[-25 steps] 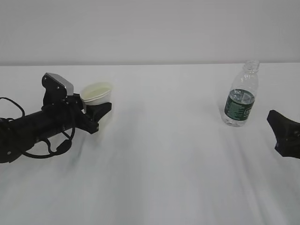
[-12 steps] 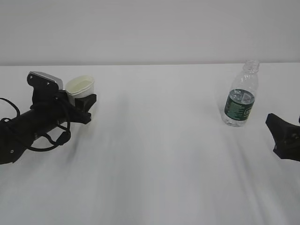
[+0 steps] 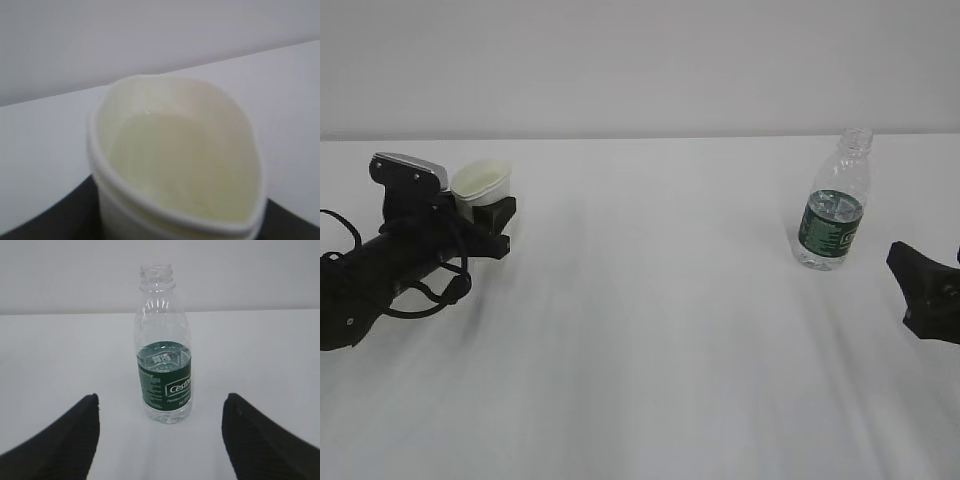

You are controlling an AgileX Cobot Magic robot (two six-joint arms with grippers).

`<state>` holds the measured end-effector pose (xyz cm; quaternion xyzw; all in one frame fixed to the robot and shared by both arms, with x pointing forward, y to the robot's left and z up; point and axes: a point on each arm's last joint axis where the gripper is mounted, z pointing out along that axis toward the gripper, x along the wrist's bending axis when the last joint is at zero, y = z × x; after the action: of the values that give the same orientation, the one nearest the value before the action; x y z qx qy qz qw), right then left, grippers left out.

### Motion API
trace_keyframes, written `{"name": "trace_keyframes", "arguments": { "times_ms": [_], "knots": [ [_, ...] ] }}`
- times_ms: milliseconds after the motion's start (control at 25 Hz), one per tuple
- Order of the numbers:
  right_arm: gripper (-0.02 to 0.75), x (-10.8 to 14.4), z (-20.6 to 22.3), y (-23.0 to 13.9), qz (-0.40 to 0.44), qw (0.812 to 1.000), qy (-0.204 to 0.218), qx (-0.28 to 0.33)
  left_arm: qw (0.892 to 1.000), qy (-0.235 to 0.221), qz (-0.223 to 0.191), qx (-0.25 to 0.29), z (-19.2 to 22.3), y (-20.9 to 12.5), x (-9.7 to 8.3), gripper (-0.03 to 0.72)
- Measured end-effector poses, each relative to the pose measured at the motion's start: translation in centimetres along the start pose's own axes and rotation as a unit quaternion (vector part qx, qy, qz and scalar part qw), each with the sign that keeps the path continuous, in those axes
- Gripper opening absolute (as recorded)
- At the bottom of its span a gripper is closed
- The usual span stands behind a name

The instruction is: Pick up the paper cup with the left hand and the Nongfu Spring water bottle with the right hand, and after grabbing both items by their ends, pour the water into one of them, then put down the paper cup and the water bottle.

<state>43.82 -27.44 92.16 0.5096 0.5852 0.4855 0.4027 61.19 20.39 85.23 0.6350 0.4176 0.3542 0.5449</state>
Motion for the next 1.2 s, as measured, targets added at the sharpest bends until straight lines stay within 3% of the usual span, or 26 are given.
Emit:
{"name": "trace_keyframes", "arguments": {
  "times_ms": [1200],
  "knots": [
    [0.572, 0.0, 0.0, 0.0, 0.002, 1.0, 0.0, 0.0, 1.0, 0.007, -0.006, 0.004, 1.5, -2.2, 0.4, 0.396]
  ]
}}
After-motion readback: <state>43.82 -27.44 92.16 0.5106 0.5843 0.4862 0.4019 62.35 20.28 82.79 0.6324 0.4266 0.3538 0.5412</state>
